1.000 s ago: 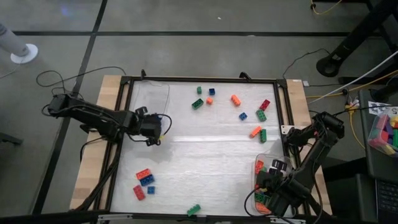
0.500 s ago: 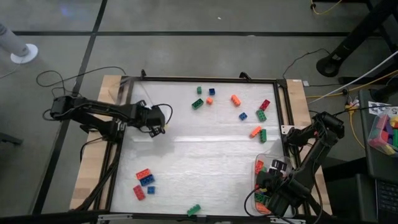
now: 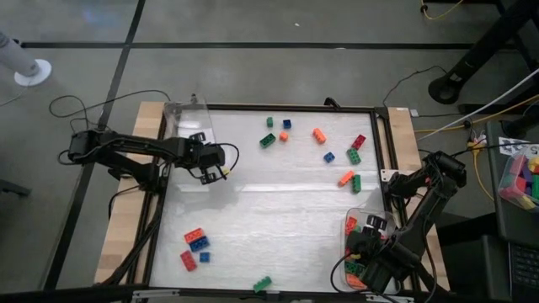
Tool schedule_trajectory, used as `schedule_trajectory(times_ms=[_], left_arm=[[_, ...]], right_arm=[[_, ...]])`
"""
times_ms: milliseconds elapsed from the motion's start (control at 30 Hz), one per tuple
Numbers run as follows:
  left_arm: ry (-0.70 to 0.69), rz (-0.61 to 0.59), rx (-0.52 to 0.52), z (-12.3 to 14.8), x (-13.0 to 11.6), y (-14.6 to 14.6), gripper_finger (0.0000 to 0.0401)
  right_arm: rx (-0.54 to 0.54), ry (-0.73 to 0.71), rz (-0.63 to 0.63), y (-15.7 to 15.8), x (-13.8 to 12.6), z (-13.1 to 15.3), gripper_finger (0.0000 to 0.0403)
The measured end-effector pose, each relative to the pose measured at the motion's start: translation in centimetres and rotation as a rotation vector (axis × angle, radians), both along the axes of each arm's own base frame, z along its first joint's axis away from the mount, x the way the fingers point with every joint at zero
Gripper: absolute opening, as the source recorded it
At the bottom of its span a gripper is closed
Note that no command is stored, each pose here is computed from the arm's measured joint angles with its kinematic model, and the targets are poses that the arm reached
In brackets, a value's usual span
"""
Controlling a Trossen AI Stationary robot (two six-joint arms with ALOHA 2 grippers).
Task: Sort blocks by size
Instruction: Put the 8 stud orange game piece into the bottom transparent bin
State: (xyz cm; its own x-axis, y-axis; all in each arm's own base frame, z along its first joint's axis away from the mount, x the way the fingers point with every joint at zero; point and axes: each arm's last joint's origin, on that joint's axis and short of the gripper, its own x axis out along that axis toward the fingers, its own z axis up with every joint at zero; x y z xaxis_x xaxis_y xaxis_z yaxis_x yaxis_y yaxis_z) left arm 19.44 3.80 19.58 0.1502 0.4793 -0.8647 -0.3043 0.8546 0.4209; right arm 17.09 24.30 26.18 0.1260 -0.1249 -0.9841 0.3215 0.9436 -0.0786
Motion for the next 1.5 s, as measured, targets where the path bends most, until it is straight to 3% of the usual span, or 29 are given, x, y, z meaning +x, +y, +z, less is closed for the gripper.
schedule_trajectory(times_ms=[400, 767, 1000, 1100, 1167, 1233, 1367, 1500], left_arm=[[0.015, -0.012, 0.008, 0.0, -0.1, 0.4, 0.0010], [0.021, -0.020, 0.006, 0.1, 0.0, 0.4, 0.0109], [-0.061, -0.041, 0.032, 4.4, 1.6, 0.5, 0.0119], [-0.127, 0.019, 0.020, 7.2, 1.9, 0.3, 0.0116], [-0.205, 0.104, -0.048, 8.9, 2.0, -0.4, 0.0114], [-0.261, 0.184, -0.197, 9.8, 1.9, -1.6, 0.0114], [-0.227, 0.214, -0.492, 9.5, 1.5, -6.0, 0.0113], [-0.167, 0.214, -0.570, 8.1, 0.0, -11.0, 0.0113]], right_arm=[[0.000, 0.000, 0.000, 0.0, 0.0, 0.0, 0.0188], [0.003, -0.001, 0.000, 0.0, 0.0, 0.0, 0.0188], [-0.004, 0.003, 0.040, 0.0, 0.0, 0.0, 0.0188], [-0.003, 0.003, 0.041, 0.0, 0.0, 0.0, 0.0188], [0.001, 0.000, 0.042, 0.1, 0.0, 0.0, 0.0188], [0.014, -0.010, 0.041, 0.2, 0.1, 0.0, 0.0188], [0.040, -0.056, 0.042, 0.5, 0.4, 0.0, 0.0188], [0.047, -0.136, 0.059, 0.9, 0.9, 0.1, 0.0188]])
